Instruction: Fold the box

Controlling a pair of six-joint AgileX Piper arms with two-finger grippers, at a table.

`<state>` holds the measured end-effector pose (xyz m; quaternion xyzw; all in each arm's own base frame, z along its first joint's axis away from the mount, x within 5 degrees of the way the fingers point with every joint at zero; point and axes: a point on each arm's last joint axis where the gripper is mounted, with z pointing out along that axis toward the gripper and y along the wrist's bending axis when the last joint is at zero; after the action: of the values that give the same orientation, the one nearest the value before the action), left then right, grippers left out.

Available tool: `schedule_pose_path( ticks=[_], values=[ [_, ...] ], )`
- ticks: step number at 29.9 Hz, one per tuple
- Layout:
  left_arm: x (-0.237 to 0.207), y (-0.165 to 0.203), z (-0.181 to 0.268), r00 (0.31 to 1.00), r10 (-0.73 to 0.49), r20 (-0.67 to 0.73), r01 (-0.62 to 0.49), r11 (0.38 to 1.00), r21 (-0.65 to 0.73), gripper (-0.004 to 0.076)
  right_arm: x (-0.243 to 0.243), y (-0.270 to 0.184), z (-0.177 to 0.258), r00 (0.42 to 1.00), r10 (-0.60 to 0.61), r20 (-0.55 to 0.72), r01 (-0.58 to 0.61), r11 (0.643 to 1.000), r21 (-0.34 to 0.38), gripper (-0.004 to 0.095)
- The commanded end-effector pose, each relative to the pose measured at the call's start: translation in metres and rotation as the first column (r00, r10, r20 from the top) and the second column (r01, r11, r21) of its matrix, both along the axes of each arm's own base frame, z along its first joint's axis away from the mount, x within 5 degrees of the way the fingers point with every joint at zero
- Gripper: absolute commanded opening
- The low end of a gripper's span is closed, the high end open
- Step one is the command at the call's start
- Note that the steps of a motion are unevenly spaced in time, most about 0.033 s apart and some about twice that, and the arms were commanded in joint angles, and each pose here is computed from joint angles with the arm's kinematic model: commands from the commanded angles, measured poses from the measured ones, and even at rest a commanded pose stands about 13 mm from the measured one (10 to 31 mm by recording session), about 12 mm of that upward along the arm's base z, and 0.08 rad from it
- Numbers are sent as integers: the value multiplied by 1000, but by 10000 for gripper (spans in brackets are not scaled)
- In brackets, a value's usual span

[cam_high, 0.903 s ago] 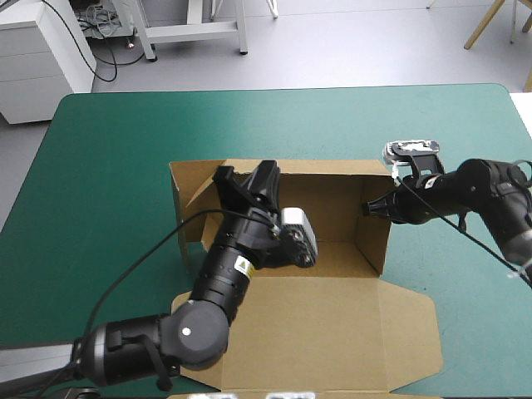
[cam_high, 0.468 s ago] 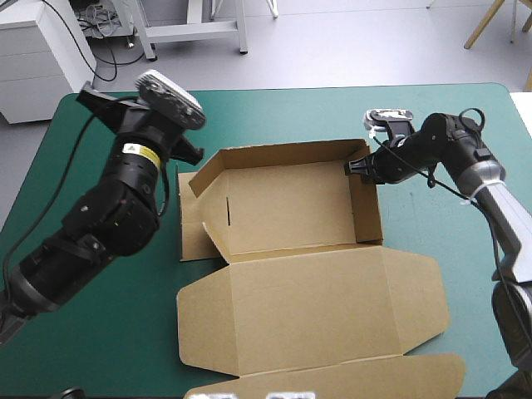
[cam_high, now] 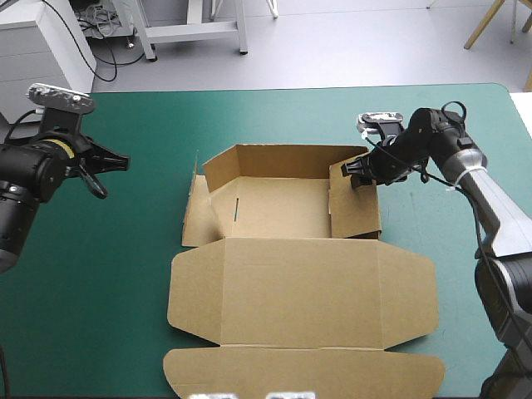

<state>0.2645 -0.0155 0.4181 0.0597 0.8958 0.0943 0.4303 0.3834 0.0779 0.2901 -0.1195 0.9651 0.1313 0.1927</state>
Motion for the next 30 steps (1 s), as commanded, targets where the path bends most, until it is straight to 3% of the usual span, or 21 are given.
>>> schedule_pose_path(
  ticks=[1,9,13,20,30],
  values=[
    [-7,19,17,997,21,68,-14,995,-99,-6,-10,0,52,995,34,97,-35,999,10,538],
    [-13,51,11,994,108,2,-106,978,-177,-6,-27,-9,111,974,55,221,-42,997,-63,536],
    [-13,53,0,994,108,-36,-112,977,-182,-6,-36,-15,115,977,-54,208,66,996,-54,536],
    [-12,51,-7,996,79,-52,-88,975,-202,-8,-37,-9,75,997,-39,65,40,999,-13,508],
    [-12,50,-7,996,78,-51,-87,975,-206,-8,-14,-3,17,997,-28,-72,27,1000,-16,427]
  ],
)
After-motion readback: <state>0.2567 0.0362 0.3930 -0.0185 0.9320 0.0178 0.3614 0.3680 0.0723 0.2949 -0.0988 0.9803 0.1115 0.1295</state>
